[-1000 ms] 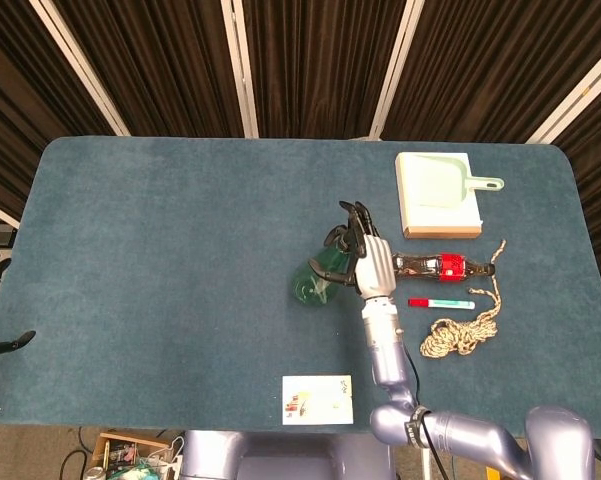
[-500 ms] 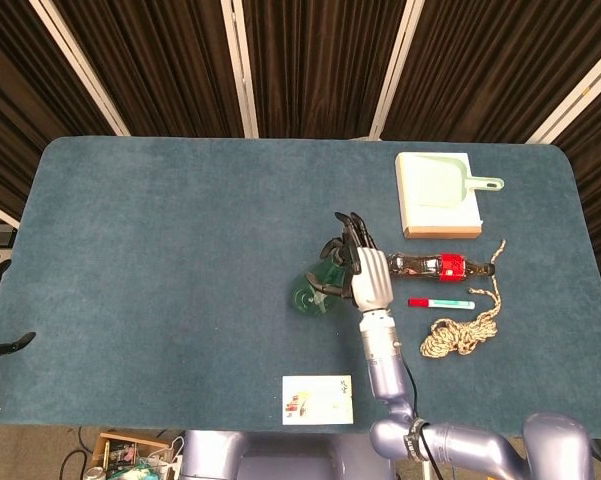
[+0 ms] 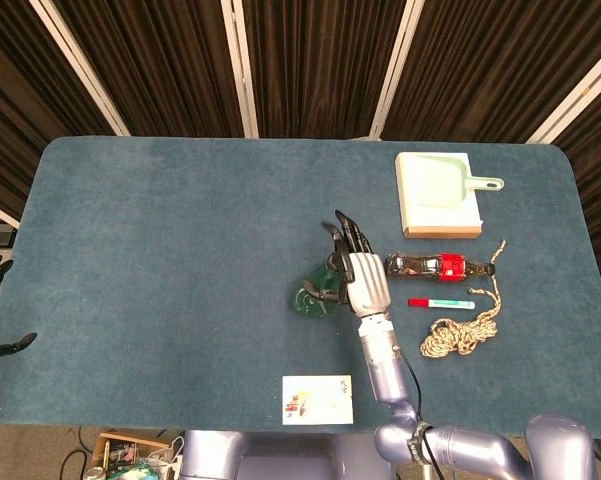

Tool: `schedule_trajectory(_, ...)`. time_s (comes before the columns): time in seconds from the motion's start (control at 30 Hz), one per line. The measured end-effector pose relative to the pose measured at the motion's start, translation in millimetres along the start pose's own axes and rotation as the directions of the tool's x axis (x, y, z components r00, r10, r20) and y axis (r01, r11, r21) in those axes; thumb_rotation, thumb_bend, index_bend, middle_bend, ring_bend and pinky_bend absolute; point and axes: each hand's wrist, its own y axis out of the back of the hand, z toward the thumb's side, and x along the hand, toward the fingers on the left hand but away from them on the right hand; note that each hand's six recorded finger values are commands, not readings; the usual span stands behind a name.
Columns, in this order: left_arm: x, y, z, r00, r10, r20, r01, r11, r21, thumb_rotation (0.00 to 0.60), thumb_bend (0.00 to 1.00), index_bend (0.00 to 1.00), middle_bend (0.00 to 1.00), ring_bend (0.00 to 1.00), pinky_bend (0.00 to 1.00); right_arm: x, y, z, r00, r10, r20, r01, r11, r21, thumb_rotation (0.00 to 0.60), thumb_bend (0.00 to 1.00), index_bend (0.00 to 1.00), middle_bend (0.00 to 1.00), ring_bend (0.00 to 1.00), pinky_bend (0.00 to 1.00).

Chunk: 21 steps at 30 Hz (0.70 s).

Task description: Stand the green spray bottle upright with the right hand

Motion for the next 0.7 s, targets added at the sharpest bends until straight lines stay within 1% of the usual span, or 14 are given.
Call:
schedule_trajectory(0.17, 0.3, -2.5, 1.2, 1.0, -0.01, 0.004, 0.01, 1.0, 0.003, 0.6, 0.02, 0.0, 0.0, 0.0, 0.0, 4.4, 2.7, 7.5, 1.0, 0.005, -0.011, -0.004, 1.0, 0.022, 0.6, 0.14, 0.0, 0.0, 0.0, 0.12)
schedule_trajectory(0.37, -1.7, 0.8, 1.1, 1.0, 0.001, 0.006, -0.001, 1.0, -0.006, 0.6, 0.02, 0.0, 0.0, 0.0, 0.0, 10.2, 6.7, 17.9, 1.0, 0.006, -0.03, -0.005, 0.999, 0.051, 0.6, 0.13, 0.0, 0.0, 0.0, 0.11)
schedule_trajectory(0.53, -3.4, 2.9, 0.0, 1.0, 0.009, 0.006, -0.009, 1.0, -0.009, 0.6, 0.02, 0.0, 0.0, 0.0, 0.0, 13.9, 8.9, 23.5, 0.999, 0.011, -0.04, -0.009, 0.998, 0.06, 0.6, 0.11, 0.0, 0.0, 0.0, 0.1)
schedule_trajectory(0.7, -5.2, 4.3, 0.3, 1.0, 0.015, 0.009, -0.015, 1.0, -0.007, 0.6, 0.02, 0.0, 0.0, 0.0, 0.0, 19.8, 11.7, 24.9, 0.998, 0.031, -0.052, -0.025, 0.994, 0.11, 0.6, 0.1, 0.0, 0.0, 0.0, 0.08)
